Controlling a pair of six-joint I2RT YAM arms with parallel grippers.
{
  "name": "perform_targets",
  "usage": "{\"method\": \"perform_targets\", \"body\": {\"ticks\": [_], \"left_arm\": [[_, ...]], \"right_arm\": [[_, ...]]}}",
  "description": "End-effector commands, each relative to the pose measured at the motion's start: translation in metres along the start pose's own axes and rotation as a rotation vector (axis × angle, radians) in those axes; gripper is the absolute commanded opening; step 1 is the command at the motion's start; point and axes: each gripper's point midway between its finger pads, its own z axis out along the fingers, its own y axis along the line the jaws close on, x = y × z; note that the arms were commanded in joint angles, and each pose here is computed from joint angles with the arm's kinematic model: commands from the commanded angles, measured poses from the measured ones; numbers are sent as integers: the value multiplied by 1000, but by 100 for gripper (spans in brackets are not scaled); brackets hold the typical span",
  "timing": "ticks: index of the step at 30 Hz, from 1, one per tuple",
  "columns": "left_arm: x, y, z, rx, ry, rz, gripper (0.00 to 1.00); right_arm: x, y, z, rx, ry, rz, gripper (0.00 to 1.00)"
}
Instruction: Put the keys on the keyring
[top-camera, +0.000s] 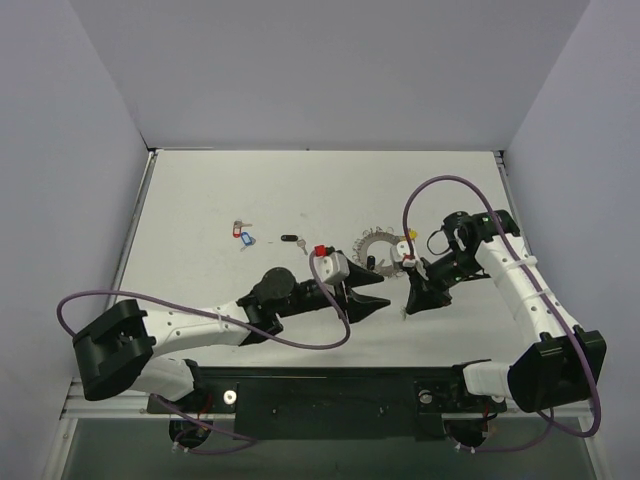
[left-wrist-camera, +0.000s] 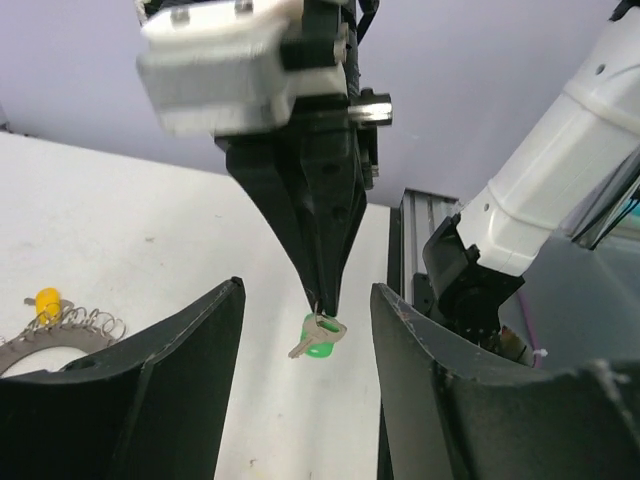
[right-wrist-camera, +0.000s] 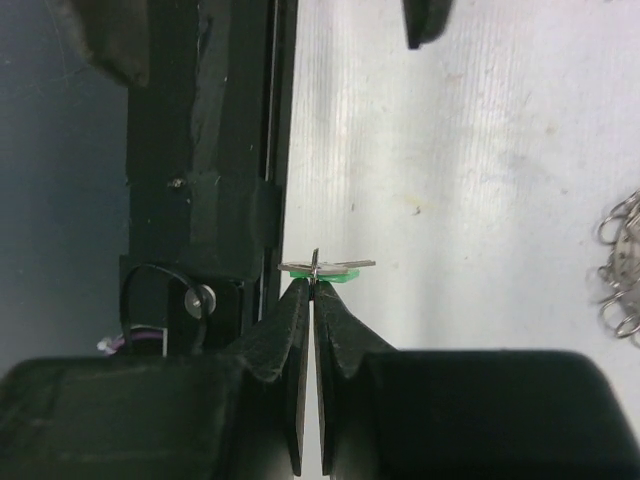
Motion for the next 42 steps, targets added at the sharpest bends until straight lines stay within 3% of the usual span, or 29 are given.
{"method": "perform_targets", "body": {"ticks": [1,8,21,34,42], "left_arm": [[29,6,-1,-4,310,51,63],[42,7,9,9,362,114,58],[33,-4,53,45,157,55,48],[56,-10,61,108,223,19,37],[62,-12,64,123,251,11,36]], "right_arm": [[18,24,-5,-56,136,191,0],[28,15,-4,-39,205,286,0],[25,18,-1,-65,187,283,0],[22,20,-1,-79,174,271,0],[21,21,-1,-81,170,271,0]]}}
